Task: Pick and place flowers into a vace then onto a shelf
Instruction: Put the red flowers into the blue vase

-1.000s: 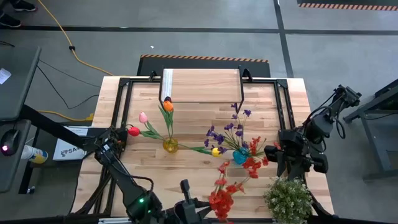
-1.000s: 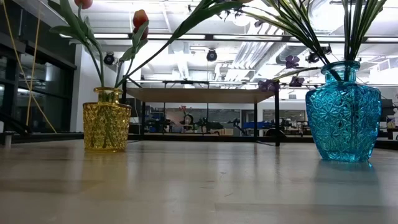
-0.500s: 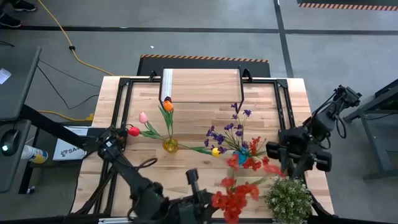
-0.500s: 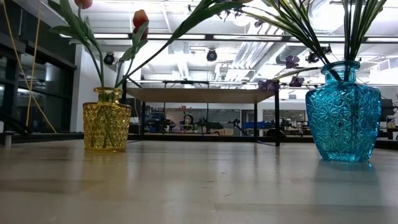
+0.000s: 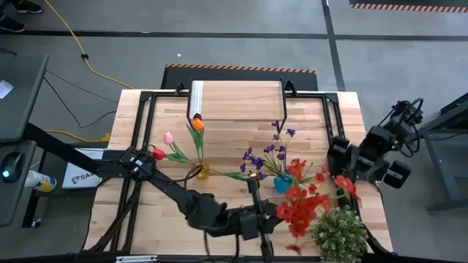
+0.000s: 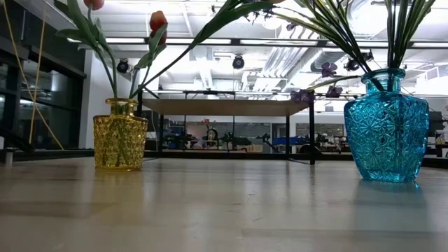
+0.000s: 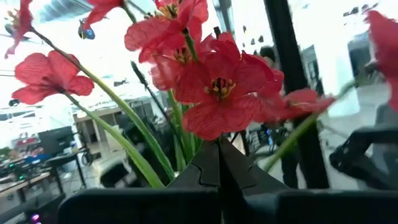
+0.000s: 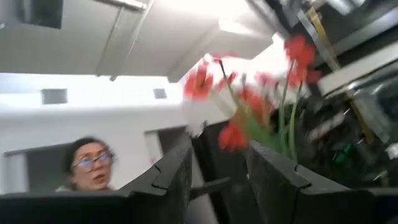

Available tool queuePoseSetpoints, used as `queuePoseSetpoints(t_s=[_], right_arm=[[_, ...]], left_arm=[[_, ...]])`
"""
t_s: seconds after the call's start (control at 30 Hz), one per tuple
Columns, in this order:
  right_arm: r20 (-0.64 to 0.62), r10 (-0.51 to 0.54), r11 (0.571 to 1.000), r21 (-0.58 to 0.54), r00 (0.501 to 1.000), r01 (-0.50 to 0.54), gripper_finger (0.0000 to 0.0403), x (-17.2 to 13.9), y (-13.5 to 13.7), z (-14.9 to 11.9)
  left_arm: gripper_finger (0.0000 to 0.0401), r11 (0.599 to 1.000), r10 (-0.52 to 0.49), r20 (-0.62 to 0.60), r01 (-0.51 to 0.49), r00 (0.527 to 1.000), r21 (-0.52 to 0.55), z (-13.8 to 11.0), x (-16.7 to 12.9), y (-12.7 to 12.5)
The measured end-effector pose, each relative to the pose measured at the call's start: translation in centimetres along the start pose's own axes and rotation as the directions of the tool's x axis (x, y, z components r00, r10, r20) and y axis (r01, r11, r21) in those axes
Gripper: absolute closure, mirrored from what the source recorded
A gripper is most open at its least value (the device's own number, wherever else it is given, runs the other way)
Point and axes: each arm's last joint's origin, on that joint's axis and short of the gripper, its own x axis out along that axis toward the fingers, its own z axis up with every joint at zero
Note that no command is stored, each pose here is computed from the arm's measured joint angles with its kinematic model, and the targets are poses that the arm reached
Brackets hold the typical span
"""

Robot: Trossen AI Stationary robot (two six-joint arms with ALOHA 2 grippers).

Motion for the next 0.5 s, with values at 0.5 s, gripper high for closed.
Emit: queuePoseSetpoints(t_s=[0.5], right_arm=[[0.036, -0.401, 0.867, -0.307, 0.915, 0.393, 0.0261, -5.4, 0.2, 2.1]], left_arm=[[0.0379, 0.99, 0.137, -0.017, -0.137, 0.99, -0.034, -4.4, 2.3, 0.9]])
